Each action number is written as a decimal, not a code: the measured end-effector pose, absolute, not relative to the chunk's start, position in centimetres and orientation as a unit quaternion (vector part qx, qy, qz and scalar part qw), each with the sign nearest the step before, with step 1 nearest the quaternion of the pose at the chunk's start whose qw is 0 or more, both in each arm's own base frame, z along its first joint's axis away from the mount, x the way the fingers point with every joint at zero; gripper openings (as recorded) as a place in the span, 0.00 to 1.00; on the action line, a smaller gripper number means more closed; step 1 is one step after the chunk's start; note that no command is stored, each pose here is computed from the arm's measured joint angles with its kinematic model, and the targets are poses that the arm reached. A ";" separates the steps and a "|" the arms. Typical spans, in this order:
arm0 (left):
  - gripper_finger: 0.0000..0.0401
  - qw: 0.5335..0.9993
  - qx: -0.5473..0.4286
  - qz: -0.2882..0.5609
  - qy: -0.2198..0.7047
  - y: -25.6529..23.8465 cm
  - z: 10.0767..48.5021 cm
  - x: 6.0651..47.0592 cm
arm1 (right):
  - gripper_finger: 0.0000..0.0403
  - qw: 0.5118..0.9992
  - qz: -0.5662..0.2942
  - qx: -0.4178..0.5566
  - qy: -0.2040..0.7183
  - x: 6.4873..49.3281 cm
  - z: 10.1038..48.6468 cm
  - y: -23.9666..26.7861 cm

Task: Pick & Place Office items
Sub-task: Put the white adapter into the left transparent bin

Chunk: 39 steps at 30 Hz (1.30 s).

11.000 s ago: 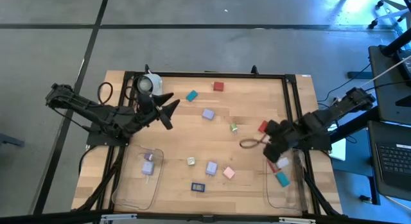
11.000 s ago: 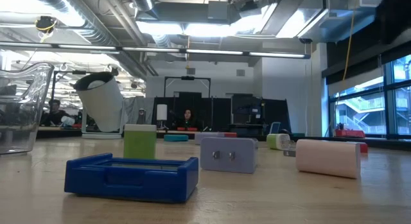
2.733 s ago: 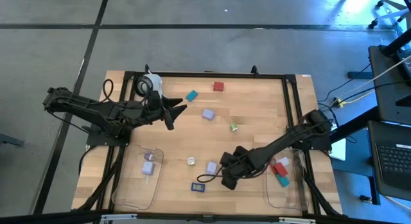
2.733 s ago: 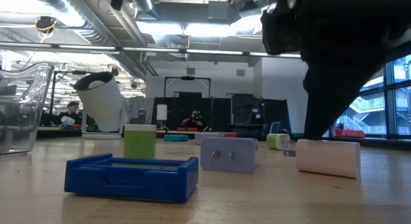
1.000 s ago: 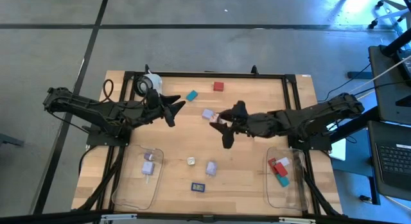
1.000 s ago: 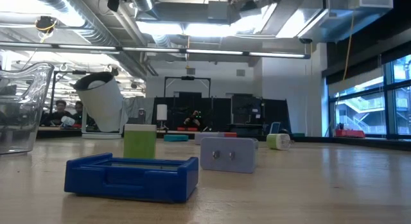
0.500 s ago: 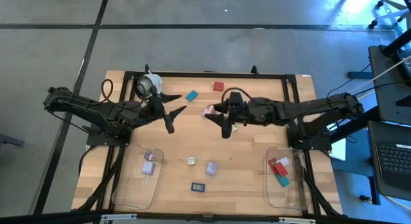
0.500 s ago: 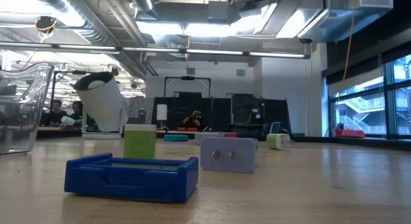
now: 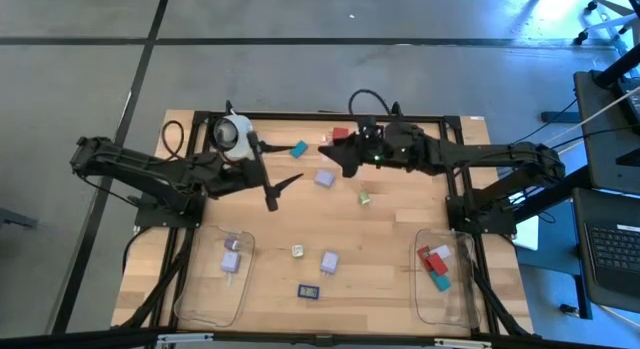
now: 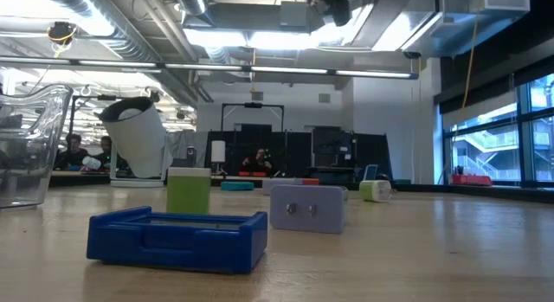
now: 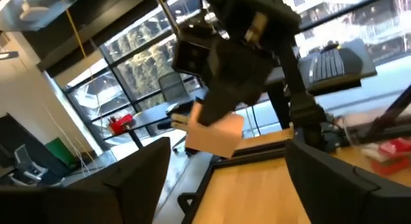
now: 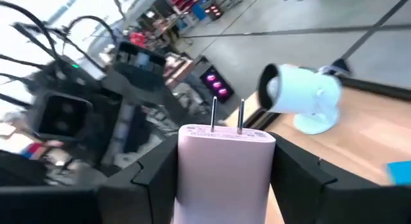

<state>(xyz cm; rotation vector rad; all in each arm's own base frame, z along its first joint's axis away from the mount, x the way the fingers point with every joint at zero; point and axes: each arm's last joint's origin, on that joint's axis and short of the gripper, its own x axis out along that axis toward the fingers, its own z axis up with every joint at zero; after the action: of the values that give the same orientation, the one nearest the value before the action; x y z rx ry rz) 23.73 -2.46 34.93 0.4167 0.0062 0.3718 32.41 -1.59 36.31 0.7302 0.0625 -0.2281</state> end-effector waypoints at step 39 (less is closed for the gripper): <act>0.80 0.947 0.265 0.172 -0.058 0.7 33.1 29.0 | 0.50 0.936 -0.019 0.350 0.027 32.4 37.0 -3.4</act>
<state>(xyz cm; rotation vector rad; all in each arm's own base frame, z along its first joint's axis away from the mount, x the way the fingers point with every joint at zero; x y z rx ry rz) 28.97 0.69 33.12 0.5386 -0.1189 0.3511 32.36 -3.44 37.01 0.7154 0.0548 -0.0388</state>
